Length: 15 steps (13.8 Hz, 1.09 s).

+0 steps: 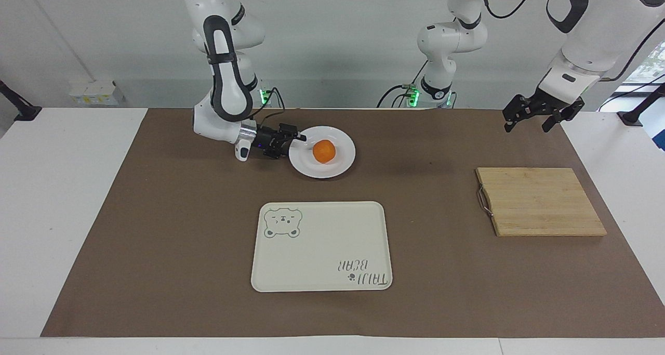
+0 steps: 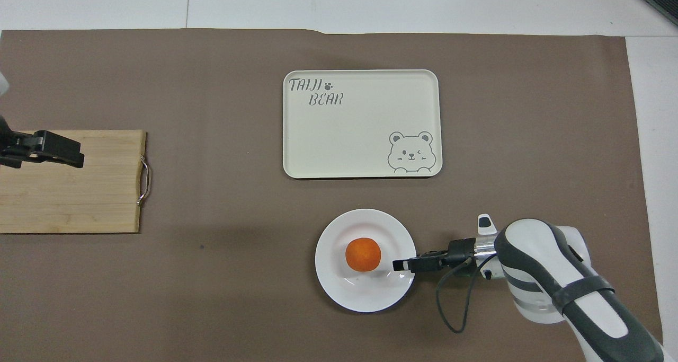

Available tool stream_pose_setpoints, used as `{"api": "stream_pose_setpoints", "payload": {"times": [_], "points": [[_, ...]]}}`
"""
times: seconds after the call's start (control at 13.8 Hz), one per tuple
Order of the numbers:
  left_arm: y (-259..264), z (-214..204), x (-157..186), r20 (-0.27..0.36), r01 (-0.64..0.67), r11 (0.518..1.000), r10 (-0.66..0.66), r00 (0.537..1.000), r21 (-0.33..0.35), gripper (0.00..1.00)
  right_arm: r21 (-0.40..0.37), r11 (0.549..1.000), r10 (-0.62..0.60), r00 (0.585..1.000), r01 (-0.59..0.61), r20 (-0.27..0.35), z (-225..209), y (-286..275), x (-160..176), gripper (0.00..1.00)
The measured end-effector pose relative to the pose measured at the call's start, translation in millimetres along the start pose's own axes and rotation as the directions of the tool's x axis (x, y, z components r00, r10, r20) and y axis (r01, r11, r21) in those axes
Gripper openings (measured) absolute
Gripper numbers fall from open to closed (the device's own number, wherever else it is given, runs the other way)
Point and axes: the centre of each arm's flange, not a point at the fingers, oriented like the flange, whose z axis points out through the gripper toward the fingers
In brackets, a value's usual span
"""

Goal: Place orange and plate with both arms
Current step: 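Close the right gripper on the plate rim, then slide the plate with the right gripper onto the bear tray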

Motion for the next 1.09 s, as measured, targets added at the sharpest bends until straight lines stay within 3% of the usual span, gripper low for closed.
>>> {"api": "stream_pose_setpoints", "payload": {"times": [0.15, 0.44, 0.58, 0.73, 0.8, 1.09], "points": [[7.2, 0.3, -0.5, 0.005, -0.013, 1.000, 0.013, 1.000, 0.001, 1.00, -0.004, 1.000, 0.002, 1.000, -0.002, 0.006, 2.8, 0.9, -2.8, 0.99], [11.4, -0.3, -0.8, 0.004, -0.020, 1.000, 0.020, 1.000, 0.002, 1.00, -0.020, 1.000, 0.000, 1.000, 0.000, 0.005, 5.4, 1.4, -3.9, 0.51], [9.4, -1.1, -1.1, 0.003, -0.016, 1.000, 0.016, 1.000, 0.002, 1.00, -0.022, 1.000, 0.001, 1.000, -0.001, 0.004, 5.2, 2.0, -4.1, 0.46], [2.7, -1.1, -1.2, 0.003, -0.004, 1.000, 0.004, 1.000, 0.002, 1.00, -0.023, 1.000, 0.002, 1.000, -0.002, 0.003, 5.0, 2.5, -4.4, 0.16], [1.2, -1.1, -1.2, 0.003, -0.001, 1.000, 0.001, 1.000, 0.001, 1.00, -0.024, 1.000, 0.003, 1.000, -0.003, 0.002, 4.9, 2.7, -4.3, 0.06], [2.1, -1.1, -1.2, 0.003, -0.003, 1.000, 0.003, 1.000, 0.001, 1.00, -0.025, 1.000, 0.003, 1.000, -0.003, 0.002, 5.2, 2.6, -4.4, 0.04]]}}
